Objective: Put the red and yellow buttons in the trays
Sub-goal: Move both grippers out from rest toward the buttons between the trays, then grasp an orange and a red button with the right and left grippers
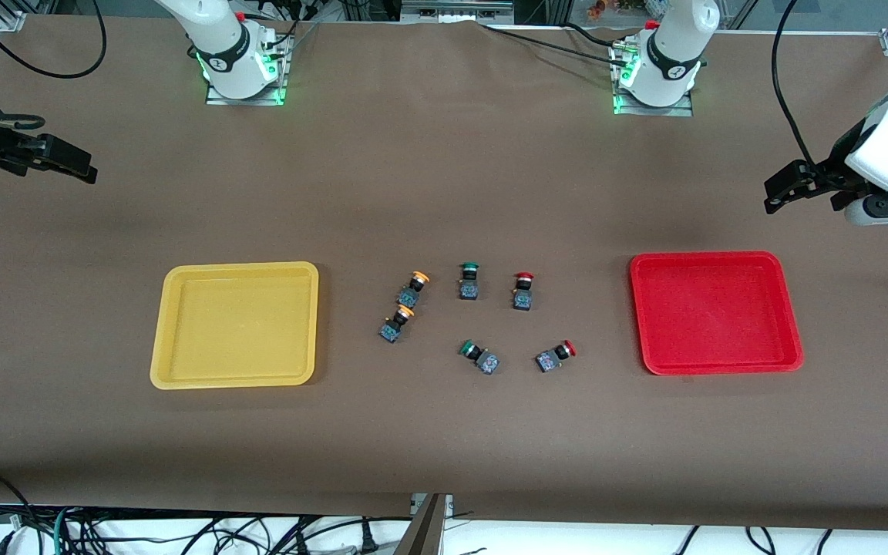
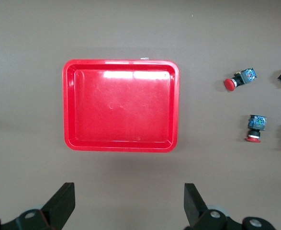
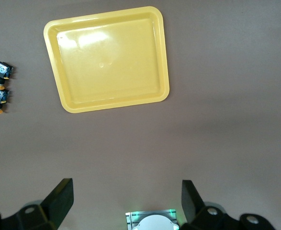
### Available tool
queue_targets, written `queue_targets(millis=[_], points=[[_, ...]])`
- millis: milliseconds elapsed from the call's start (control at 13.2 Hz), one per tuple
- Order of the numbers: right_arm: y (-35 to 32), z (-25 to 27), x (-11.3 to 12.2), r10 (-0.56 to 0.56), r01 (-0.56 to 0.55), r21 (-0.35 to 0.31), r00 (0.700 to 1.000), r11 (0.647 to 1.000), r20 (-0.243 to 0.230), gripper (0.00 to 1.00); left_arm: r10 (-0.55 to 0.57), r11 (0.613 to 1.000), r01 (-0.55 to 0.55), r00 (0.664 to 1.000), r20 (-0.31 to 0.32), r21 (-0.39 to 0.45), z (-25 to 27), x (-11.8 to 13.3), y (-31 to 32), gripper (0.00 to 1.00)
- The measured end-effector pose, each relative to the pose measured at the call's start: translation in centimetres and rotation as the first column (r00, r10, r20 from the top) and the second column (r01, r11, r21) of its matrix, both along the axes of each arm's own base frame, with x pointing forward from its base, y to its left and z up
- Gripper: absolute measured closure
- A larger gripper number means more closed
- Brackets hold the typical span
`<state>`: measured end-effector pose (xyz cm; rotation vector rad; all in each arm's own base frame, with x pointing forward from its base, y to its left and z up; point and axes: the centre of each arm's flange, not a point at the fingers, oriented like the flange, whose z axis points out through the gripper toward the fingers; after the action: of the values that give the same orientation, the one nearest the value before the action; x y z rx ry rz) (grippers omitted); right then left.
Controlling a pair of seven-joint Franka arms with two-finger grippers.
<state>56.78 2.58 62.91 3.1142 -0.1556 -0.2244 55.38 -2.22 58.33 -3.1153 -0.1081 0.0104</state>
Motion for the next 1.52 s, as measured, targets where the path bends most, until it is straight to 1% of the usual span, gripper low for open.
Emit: queue_targets(millis=[455,606,833,909,985,1061,1136,1212,1288,1439,1515], points=[[0.0,0.0,0.0,0.000,0.000,0.000,1.000,1.000,0.000,0.00,0.016,1.000,-0.016,1.000,-0.001,0.000,-0.1,0.1,0.9,0.00],[0.0,0.0,0.0,-0.001,0.001,0.000,1.000,1.000,0.001,0.00,0.020,1.000,-0.020,1.000,-0.020,0.001,-0.3,-0.1,1.0,0.00],[0.0,-1.6,1.0,-0.002,0.002,-0.002,1.000,1.000,-0.015,0.00,0.008,1.000,-0.008,0.994,-0.113,0.005,-2.0,-0.6,0.3,0.00],[0.2,-3.3,1.8,0.000,0.000,-0.003,0.999,1.000,-0.038,0.00,-0.009,1.000,0.010,0.987,-0.158,0.005,-3.8,-0.3,-0.6,0.00],[0.6,-5.9,3.0,0.005,-0.005,-0.004,0.998,1.000,-0.068,0.00,-0.033,0.999,0.034,0.978,-0.205,0.005,-6.3,0.2,-2.0,0.00],[1.1,-8.6,4.4,0.012,-0.012,-0.002,0.996,1.000,-0.087,0.00,-0.058,0.998,0.061,0.967,-0.246,0.004,-9.2,1.1,-3.5,0.00],[2.0,-11.3,5.8,0.021,-0.021,0.002,0.995,1.000,-0.095,0.00,-0.081,0.996,0.085,0.961,-0.264,0.001,-12.3,2.5,-5.0,0.00],[3.4,-13.6,6.8,0.023,-0.022,0.003,0.995,1.000,-0.096,0.00,-0.104,0.994,0.107,0.959,-0.263,-0.003,-15.2,4.1,-6.5,0.00],[5.2,-15.6,7.7,-0.002,0.002,-0.005,0.996,1.000,-0.091,0.00,-0.130,0.991,0.132,0.962,-0.239,-0.009,-17.8,5.8,-8.2,0.00],[9.8,-19.3,8.8,-0.086,0.085,-0.012,0.993,0.996,-0.075,0.00,-0.207,0.978,0.206,0.968,-0.142,-0.024,-21.8,8.8,-12.7,0.00],[12.6,-21.4,9.1,-0.132,0.131,-0.016,0.989,0.991,-0.066,0.00,-0.263,0.965,0.261,0.961,-0.084,-0.032,-23.8,9.8,-15.2,0.00]])
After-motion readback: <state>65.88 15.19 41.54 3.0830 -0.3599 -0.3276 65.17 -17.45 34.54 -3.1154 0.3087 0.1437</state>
